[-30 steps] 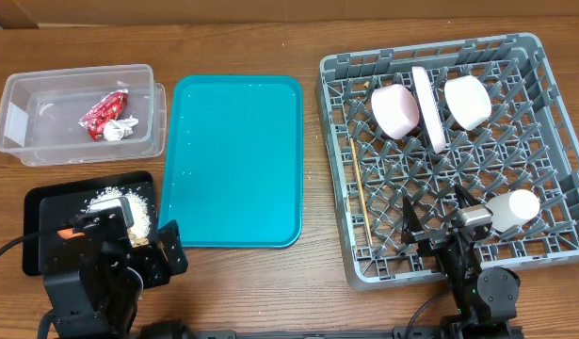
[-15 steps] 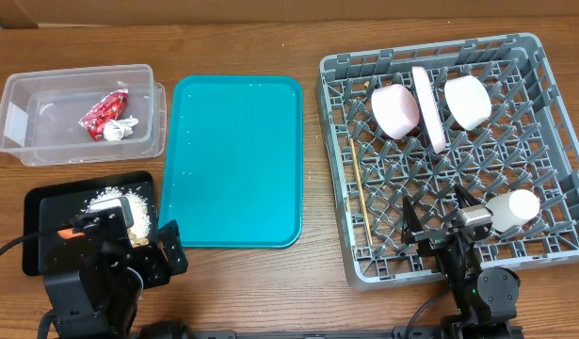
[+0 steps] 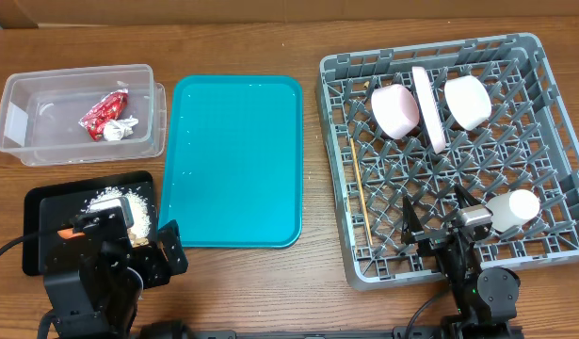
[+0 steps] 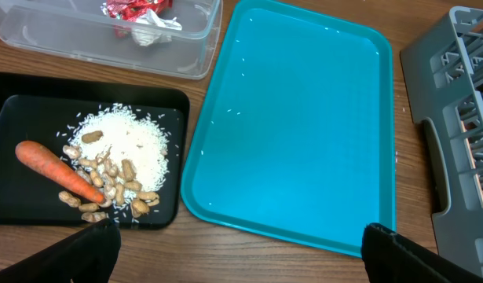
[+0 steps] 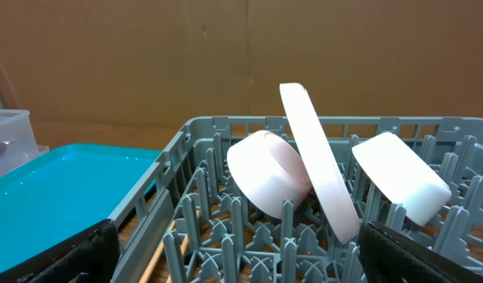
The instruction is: Sort waste into correct bins and load items into the dishwasher
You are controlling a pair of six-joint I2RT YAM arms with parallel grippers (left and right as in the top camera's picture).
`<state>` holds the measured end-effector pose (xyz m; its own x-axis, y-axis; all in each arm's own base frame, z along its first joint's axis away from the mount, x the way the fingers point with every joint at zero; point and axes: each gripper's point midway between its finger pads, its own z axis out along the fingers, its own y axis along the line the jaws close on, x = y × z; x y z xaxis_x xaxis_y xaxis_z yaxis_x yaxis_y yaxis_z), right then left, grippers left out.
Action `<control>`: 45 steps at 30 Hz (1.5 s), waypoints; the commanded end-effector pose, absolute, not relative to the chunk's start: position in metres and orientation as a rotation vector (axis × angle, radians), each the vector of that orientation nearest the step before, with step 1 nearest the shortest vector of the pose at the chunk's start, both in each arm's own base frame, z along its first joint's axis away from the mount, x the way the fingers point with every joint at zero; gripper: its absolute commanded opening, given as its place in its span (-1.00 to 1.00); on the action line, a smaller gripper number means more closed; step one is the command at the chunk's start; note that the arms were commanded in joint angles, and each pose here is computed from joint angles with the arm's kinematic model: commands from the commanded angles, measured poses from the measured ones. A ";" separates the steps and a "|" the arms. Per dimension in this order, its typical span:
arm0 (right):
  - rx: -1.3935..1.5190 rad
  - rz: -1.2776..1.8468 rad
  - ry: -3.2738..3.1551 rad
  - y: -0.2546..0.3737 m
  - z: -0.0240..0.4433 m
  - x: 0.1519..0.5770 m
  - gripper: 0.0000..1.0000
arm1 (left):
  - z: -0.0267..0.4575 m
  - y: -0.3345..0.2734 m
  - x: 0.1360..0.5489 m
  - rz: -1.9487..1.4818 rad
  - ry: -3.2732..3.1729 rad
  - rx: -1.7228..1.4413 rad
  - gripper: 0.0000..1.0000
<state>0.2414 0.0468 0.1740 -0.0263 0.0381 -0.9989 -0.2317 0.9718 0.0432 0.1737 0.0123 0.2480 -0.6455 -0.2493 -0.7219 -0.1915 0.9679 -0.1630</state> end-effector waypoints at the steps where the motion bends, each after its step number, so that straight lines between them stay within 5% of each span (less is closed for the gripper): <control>1: -0.139 0.213 1.584 0.045 0.172 0.242 1.00 | 0.248 0.011 0.173 -0.102 2.285 -0.311 1.00; 10: -0.139 0.213 1.584 0.045 0.172 0.242 1.00 | 0.248 0.023 0.168 -0.001 2.252 -0.314 1.00; 28: -0.139 0.213 1.584 0.045 0.172 0.242 1.00 | 0.186 0.019 0.246 -0.074 1.516 -0.177 0.99; 30: -0.139 0.213 1.584 0.045 0.172 0.242 1.00 | 0.158 0.017 0.246 -0.107 1.626 -0.210 1.00; 45: -0.139 0.213 1.584 0.045 0.172 0.242 1.00 | 0.156 0.018 0.245 -0.106 1.633 -0.221 1.00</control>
